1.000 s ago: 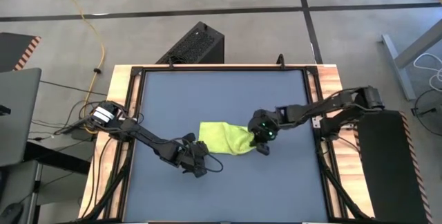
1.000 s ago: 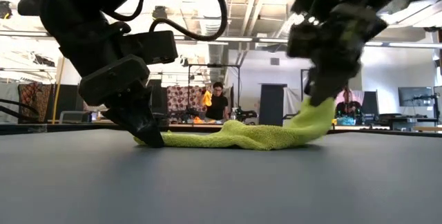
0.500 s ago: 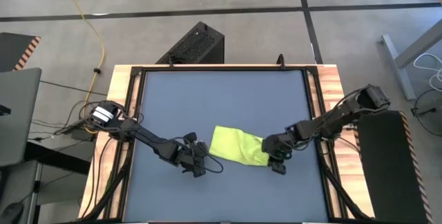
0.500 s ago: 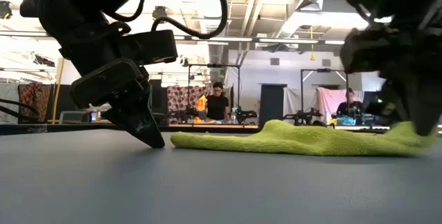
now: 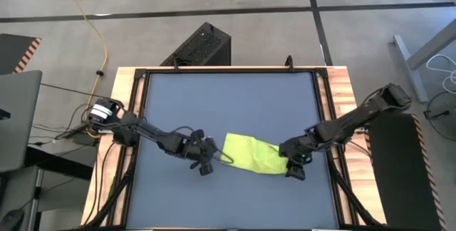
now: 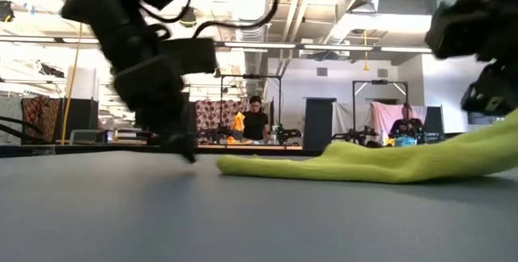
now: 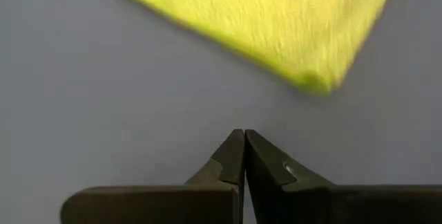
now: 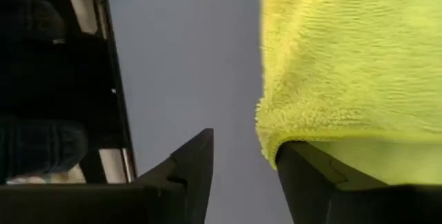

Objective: Roll towel into tight, uniform cylinder
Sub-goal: Roll the green towel

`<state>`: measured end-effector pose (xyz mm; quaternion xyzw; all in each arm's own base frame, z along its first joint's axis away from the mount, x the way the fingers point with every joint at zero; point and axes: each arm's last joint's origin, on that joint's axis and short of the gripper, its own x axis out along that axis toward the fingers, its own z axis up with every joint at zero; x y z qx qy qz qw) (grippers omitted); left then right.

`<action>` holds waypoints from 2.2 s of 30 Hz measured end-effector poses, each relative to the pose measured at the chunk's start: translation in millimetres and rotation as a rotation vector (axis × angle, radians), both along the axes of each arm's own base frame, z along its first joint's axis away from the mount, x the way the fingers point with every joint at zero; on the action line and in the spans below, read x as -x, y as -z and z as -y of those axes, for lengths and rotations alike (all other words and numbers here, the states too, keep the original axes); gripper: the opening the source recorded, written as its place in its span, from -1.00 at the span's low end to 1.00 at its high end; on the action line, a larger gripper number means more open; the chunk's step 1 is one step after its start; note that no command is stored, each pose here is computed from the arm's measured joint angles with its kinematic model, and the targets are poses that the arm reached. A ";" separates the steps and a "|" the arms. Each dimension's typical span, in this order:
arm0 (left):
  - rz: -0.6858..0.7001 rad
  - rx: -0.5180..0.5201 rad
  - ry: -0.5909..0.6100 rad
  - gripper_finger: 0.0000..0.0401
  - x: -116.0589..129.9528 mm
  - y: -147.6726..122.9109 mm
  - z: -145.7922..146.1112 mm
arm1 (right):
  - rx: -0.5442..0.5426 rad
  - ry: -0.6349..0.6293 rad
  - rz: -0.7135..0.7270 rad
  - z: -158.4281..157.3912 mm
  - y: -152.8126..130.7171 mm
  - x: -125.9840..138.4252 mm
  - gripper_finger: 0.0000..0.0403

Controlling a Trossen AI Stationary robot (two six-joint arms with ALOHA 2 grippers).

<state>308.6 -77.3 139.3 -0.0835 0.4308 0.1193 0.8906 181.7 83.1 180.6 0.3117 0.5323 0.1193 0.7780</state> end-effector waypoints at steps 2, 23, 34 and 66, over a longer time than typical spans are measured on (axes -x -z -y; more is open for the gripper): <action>0.057 0.030 -0.005 -1.00 -6.6 -3.3 -2.8 | 0.025 0.006 -0.026 3.8 -5.3 11.6 -0.11; 0.069 0.242 -0.028 -1.00 -70.4 26.6 -31.3 | 0.306 0.106 0.104 61.1 36.8 34.6 -0.47; -0.110 -0.073 0.000 -1.00 -89.8 -9.4 -117.9 | 0.252 -0.024 0.203 58.3 24.1 27.6 -0.69; -0.209 0.105 -0.005 -1.00 -125.2 -13.9 -12.0 | 0.313 0.140 0.435 101.1 11.3 1.8 -0.70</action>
